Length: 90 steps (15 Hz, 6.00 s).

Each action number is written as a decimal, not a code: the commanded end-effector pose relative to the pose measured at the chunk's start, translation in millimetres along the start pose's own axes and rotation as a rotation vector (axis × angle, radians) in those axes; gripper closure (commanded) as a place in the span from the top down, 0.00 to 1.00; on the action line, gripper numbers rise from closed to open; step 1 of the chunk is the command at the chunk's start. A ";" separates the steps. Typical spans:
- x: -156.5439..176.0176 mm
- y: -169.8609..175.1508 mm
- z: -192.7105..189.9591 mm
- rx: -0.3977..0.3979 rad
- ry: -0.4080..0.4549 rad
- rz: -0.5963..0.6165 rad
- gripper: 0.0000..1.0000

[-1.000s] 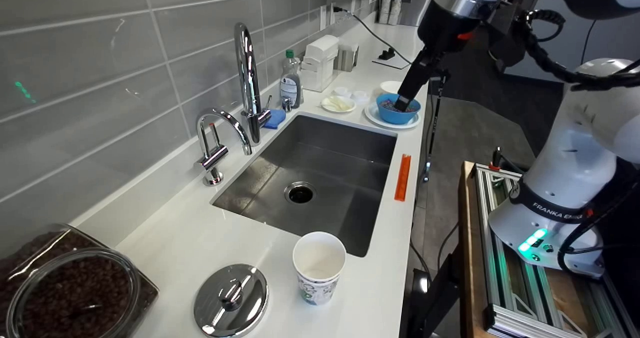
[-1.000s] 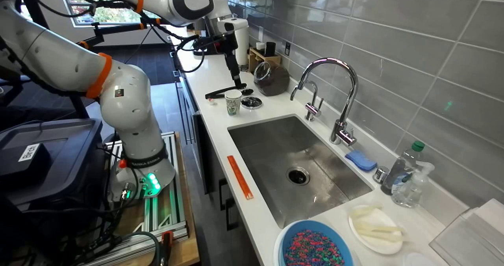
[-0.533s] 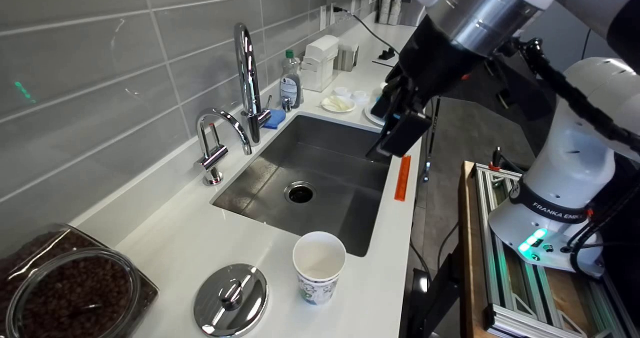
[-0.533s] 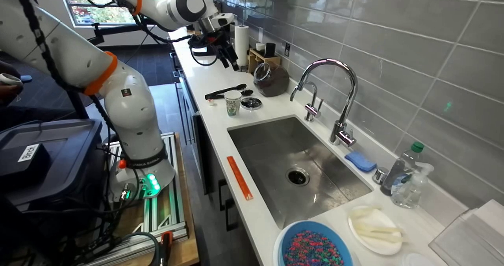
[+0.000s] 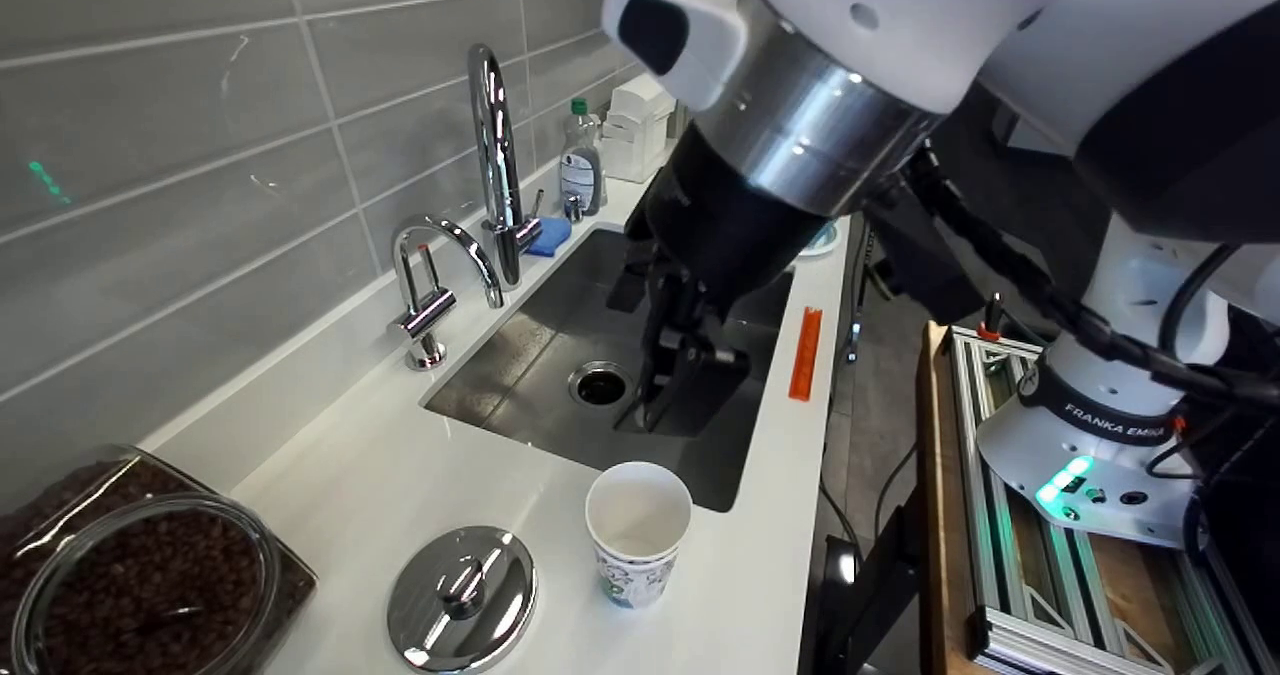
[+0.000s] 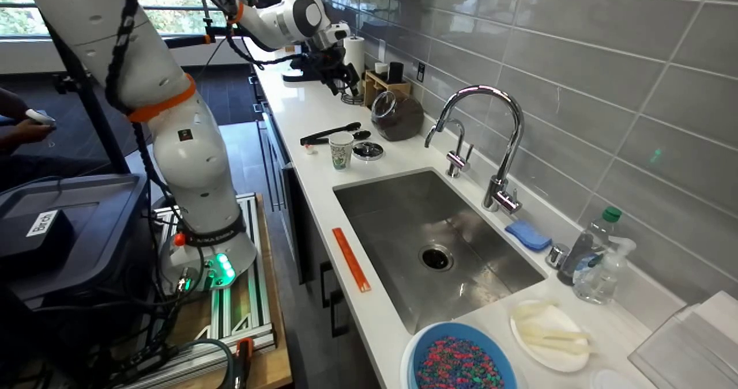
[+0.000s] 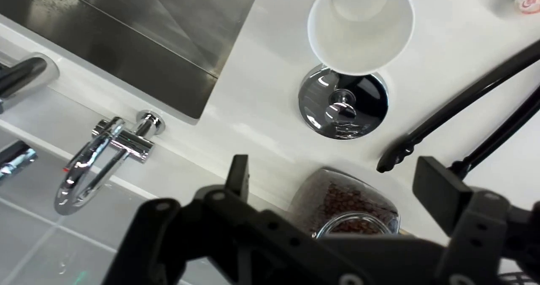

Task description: Put the silver lid on the glass container.

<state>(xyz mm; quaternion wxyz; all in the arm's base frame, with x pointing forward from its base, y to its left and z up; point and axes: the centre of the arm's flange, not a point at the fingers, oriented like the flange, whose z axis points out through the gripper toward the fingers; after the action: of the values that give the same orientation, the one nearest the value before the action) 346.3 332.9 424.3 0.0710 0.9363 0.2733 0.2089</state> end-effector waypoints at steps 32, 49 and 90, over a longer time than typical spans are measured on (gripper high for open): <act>74.1 -77.3 204.2 0.230 -0.234 -0.232 1.00; 97.7 -50.4 269.2 0.241 -0.240 -0.293 1.00; 116.2 -83.2 135.7 0.171 -0.067 -0.327 0.21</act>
<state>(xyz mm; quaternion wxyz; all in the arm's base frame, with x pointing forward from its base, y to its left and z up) 474.5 462.2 305.4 0.0166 0.8881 0.4424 0.1239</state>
